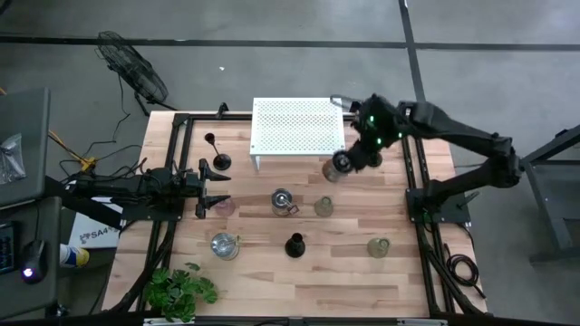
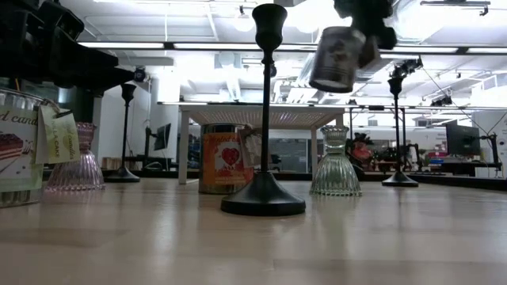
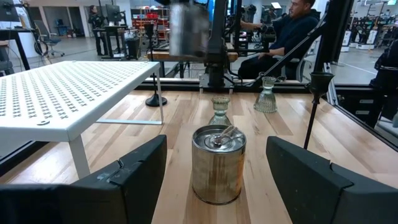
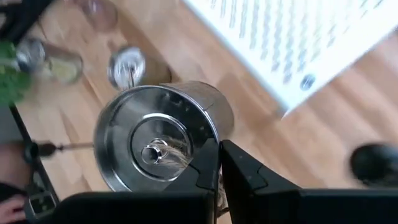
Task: Pick & Place candle stick holders
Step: Put the right scented candle on the shelf
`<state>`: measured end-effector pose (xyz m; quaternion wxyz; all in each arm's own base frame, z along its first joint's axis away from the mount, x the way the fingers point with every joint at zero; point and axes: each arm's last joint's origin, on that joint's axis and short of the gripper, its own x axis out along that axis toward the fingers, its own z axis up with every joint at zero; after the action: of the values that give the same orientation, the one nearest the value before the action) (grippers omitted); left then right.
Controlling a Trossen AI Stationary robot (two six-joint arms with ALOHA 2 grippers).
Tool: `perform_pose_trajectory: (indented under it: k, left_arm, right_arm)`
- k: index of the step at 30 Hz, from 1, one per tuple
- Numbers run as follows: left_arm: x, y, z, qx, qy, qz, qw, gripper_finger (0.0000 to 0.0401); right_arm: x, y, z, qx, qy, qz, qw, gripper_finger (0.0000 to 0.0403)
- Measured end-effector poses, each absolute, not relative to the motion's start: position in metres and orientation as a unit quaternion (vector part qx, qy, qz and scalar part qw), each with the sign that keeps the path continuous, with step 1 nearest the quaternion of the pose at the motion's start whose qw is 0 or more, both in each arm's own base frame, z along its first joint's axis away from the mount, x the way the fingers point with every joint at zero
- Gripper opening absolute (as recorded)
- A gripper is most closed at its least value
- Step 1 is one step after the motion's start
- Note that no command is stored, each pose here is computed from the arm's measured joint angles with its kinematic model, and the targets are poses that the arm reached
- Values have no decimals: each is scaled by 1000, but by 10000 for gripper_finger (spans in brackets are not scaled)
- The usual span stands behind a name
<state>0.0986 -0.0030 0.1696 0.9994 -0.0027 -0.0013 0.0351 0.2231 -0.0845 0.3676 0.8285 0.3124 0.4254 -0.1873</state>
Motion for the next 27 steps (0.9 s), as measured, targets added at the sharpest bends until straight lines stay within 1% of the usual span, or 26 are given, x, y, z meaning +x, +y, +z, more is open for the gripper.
perform_pose_trajectory:
  k: [4,8,14,19,23,27]
  left_arm:
    - [99,-3,170,-3,-1,35,999,269]
    - [99,-3,170,-3,-1,35,999,269]
    - [99,-3,170,-3,-1,35,999,269]
    - [99,-3,170,-3,-1,35,999,269]
    - [99,-3,170,-3,-1,35,999,269]
    - [99,-3,170,-3,-1,35,999,269]
  right_arm:
    - [234,-108,383,300,407,-193,841,4]
    - [256,-141,384,288,410,-193,843,4]
    - [279,-195,385,279,429,-218,831,4]
    - [282,-228,391,285,430,-236,823,4]
    - [274,-244,396,299,424,-247,818,4]
    - [265,-258,392,311,425,-263,808,4]
